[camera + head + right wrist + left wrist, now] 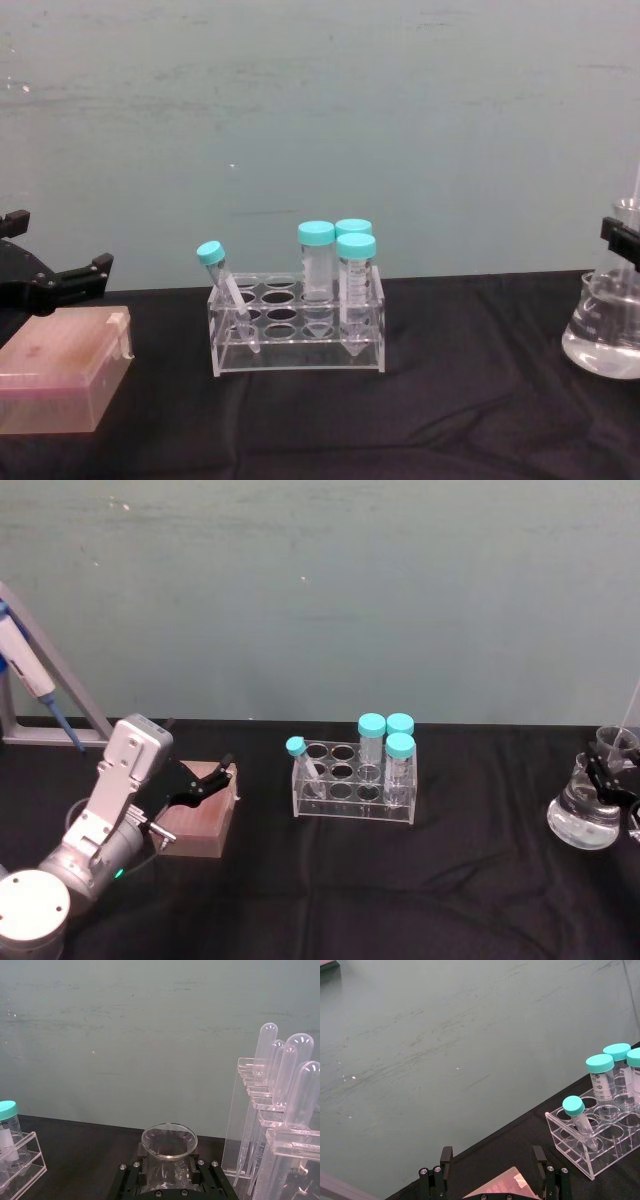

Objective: Place the experimental apparatus aside using one hand.

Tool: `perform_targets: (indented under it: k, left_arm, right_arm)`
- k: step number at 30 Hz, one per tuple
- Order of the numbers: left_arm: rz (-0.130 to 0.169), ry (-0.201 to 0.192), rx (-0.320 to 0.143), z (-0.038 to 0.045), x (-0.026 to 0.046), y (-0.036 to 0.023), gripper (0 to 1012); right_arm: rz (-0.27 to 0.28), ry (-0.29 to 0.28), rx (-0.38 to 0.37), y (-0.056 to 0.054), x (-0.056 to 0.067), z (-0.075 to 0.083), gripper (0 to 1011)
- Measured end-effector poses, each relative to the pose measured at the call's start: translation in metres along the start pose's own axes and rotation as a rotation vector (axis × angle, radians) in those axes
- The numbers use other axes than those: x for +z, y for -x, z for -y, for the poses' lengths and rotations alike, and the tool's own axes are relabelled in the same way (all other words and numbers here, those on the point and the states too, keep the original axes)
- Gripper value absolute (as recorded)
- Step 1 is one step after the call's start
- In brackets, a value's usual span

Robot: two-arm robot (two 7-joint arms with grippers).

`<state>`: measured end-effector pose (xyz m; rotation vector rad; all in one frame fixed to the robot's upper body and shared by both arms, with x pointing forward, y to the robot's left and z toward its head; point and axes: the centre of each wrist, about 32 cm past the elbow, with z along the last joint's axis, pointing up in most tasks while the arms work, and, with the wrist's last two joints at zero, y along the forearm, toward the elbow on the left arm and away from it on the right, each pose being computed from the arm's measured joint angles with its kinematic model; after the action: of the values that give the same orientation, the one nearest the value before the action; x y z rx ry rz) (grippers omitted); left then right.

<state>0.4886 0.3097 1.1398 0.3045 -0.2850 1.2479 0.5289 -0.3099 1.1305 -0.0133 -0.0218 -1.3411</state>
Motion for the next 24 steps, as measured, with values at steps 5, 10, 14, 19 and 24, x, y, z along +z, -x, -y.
perform_targets:
  k: [5,10,14,19,24]
  left_arm:
    - [0.000,0.000,0.000,0.0000,0.0000,0.0000,1000]
    - [0.000,0.000,0.000,0.0000,0.0000,0.0000,1000]
    - [0.000,0.000,0.000,0.0000,0.0000,0.0000,1000]
    - [0.000,0.000,0.000,0.0000,0.0000,0.0000,1000]
    - [0.000,0.000,0.000,0.0000,0.0000,0.0000,1000]
  right_arm:
    - [-0.001,0.005,0.003,0.0003,0.0005,-0.0011,452]
    - [-0.001,0.009,0.004,0.0007,0.0009,-0.0017,451]
    - [-0.001,0.009,0.004,0.0006,0.0008,-0.0017,452]
    - [-0.001,0.009,0.004,0.0006,0.0008,-0.0017,452]
    - [-0.001,0.009,0.004,0.0005,0.0007,-0.0016,452]
